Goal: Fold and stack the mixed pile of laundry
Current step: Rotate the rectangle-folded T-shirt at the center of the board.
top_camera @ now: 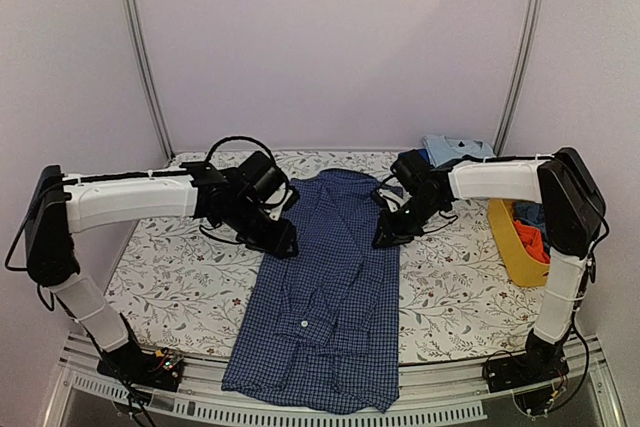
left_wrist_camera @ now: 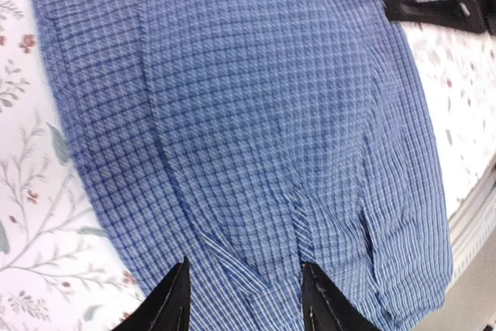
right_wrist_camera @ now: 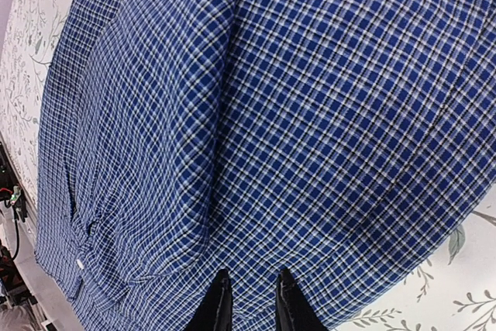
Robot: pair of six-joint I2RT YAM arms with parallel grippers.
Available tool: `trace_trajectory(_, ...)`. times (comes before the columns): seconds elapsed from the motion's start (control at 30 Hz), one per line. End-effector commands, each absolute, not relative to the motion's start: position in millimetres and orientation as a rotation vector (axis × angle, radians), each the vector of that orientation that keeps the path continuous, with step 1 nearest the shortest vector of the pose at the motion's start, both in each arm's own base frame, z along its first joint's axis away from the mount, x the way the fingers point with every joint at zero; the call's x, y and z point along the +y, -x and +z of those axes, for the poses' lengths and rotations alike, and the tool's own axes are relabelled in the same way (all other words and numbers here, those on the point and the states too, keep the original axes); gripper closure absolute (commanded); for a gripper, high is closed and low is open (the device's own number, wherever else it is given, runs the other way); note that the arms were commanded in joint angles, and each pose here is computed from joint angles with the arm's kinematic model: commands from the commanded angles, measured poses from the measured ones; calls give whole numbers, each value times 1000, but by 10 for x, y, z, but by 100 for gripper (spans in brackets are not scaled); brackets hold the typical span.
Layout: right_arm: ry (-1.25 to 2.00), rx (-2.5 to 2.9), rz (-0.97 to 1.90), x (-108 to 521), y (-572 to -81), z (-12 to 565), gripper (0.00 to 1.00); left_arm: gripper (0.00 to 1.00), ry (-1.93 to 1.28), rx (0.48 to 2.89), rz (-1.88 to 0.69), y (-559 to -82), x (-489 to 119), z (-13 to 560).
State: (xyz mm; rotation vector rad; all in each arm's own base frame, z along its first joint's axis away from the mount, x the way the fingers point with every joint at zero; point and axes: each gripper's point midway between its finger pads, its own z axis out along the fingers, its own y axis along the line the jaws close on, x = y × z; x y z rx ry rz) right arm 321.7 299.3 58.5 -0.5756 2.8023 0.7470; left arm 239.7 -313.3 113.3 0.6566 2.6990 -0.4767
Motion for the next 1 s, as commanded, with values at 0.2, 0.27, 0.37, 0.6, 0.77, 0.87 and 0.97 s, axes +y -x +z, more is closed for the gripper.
trace_trajectory(0.2, 563, 2838, 681, 3040, -3331, 266, 80, 57, -412, 2797, -494, -3104, -2914, 393)
trace_trajectory(0.27, 571, 2848, 659, 3073, -3409, 163, 80, 59, -378, 2823, -473, -3157, -2842, 241)
trace_trajectory(0.37, 580, 2866, 607, 3096, -3533, -29, 81, 64, -299, 2857, -463, -3272, -2710, 67)
trace_trajectory(0.6, 491, 2891, 451, 2915, -4010, -366, 83, 67, -189, 2860, -500, -3678, -2458, -138)
trace_trajectory(0.77, 427, 2862, 419, 2809, -4457, -409, 84, 68, -159, 2852, -548, -4085, -2424, -240)
trace_trajectory(0.87, 408, 2829, 389, 2736, -4726, -397, 84, 69, -130, 2848, -592, -4281, -2433, -273)
trace_trajectory(0.97, 383, 2814, 350, 2655, -4969, -438, 83, 69, -118, 2843, -621, -4437, -2482, -280)
